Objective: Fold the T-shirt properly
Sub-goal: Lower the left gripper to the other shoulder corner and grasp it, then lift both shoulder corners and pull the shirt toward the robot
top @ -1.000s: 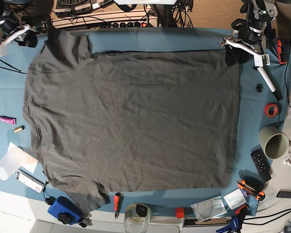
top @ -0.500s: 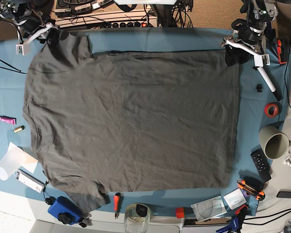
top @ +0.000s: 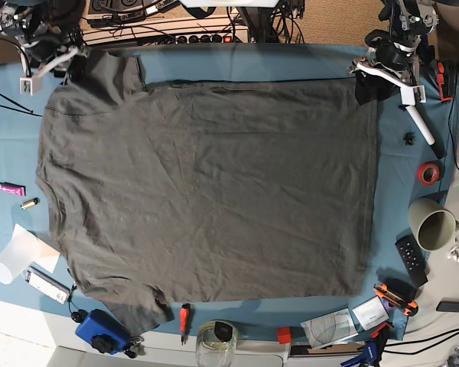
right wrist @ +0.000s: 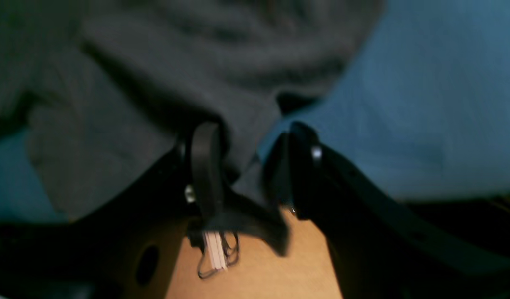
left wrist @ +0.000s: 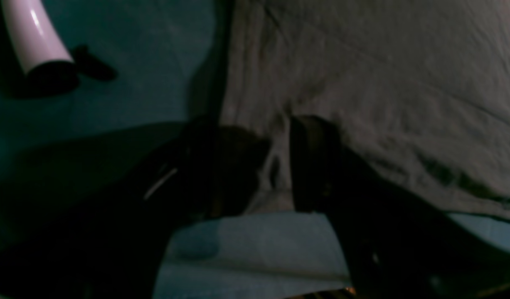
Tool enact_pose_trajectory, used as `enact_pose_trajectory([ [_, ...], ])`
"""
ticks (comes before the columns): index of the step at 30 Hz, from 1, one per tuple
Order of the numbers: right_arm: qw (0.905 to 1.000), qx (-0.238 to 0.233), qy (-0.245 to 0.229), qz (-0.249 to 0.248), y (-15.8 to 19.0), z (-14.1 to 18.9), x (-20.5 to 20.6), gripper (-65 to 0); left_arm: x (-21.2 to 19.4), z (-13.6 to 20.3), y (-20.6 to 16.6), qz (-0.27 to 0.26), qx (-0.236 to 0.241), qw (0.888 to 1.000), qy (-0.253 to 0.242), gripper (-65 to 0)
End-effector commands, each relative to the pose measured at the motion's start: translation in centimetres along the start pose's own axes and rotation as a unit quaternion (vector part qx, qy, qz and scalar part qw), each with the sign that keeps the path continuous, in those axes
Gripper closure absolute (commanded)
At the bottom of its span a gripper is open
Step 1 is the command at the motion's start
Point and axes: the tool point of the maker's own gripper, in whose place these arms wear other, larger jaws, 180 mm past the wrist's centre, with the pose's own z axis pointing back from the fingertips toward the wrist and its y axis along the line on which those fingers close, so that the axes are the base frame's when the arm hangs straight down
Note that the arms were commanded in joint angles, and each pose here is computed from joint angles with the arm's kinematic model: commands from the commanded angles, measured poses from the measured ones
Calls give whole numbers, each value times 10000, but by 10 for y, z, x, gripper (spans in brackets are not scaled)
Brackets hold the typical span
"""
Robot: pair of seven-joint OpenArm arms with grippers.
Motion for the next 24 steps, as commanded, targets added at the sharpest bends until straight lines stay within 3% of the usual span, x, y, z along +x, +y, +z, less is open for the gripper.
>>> enact_pose_trajectory([
  [1,9998,-64,191,-12,-7,1,-7,-253,-41,3,2,32,45,9962,867,-283],
  [8,9927,442,926,-631,-2,-8,-56,-253,-41,3,2,37,45,9962,866,-283],
  [14,9879,616,1140,-853,1,-8,-72,-225,-41,3,2,25,57,9962,872,-273],
  [16,9875,619,1176,-851,1,-8,-74,-160,-42,3,2,27,57,9962,873,-223],
  [19,9876,618,1165,-853,1,-8,-73,-20,-41,3,2,28,55,9962,871,-90],
  [21,9877,615,1154,-854,1,-8,-73,0,-41,3,2,31,53,9962,870,0],
  [24,9881,635,1110,-856,2,-8,-70,0,-41,3,2,28,52,9962,872,0],
])
